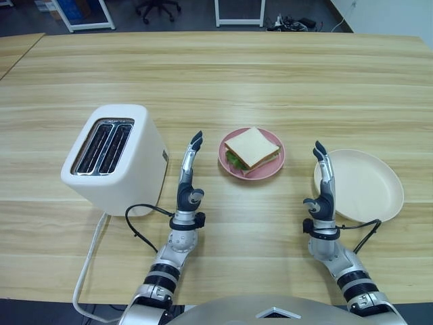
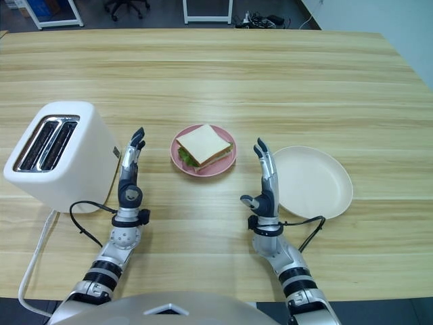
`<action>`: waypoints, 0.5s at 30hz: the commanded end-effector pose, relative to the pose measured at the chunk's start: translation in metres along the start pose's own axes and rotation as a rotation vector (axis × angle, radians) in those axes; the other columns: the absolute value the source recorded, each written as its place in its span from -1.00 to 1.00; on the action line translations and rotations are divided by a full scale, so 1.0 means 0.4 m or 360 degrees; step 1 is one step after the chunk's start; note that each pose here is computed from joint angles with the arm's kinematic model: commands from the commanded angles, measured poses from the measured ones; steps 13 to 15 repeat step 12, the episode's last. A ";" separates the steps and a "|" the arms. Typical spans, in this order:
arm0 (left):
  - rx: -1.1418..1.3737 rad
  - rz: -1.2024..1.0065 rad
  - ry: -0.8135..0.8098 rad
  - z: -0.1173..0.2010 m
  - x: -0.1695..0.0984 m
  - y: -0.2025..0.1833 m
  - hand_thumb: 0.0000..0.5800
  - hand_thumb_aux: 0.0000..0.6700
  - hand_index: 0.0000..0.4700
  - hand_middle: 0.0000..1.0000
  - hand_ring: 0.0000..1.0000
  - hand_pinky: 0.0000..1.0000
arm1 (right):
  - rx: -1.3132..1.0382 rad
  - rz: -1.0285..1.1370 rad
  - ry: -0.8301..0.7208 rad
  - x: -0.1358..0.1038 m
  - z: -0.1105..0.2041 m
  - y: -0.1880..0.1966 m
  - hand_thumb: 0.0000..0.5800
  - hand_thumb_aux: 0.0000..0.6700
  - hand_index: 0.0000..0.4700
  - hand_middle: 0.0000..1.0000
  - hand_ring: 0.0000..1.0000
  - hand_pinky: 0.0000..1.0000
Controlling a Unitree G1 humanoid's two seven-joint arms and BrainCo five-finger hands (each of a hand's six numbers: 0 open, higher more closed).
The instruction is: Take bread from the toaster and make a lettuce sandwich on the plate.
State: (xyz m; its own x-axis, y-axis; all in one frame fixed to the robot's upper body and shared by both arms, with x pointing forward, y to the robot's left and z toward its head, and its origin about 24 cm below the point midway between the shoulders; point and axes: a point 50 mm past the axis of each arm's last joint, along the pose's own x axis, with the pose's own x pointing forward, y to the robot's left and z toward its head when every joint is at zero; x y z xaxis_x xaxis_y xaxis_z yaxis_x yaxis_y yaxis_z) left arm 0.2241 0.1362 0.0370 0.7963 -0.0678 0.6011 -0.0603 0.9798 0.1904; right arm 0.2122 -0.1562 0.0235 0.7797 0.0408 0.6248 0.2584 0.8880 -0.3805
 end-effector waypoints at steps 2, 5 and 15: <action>0.0028 0.0026 0.0132 -0.007 -0.051 0.000 -1.00 -1.00 -1.00 -1.00 -1.00 -1.00 | -0.0005 -0.0009 0.0040 -0.016 -0.004 -0.005 -1.00 -1.00 -1.00 -1.00 -1.00 -1.00; 0.0011 0.0004 0.0148 -0.001 -0.059 -0.002 -1.00 -1.00 -1.00 -1.00 -1.00 -1.00 | -0.0006 0.0006 0.0052 -0.022 -0.003 -0.005 -1.00 -1.00 -1.00 -1.00 -1.00 -1.00; 0.0021 -0.0132 0.0193 0.022 -0.093 -0.014 -1.00 -1.00 -1.00 -1.00 -1.00 -1.00 | 0.0102 0.0078 0.0066 -0.047 0.014 -0.004 -1.00 -1.00 -1.00 -1.00 -1.00 -1.00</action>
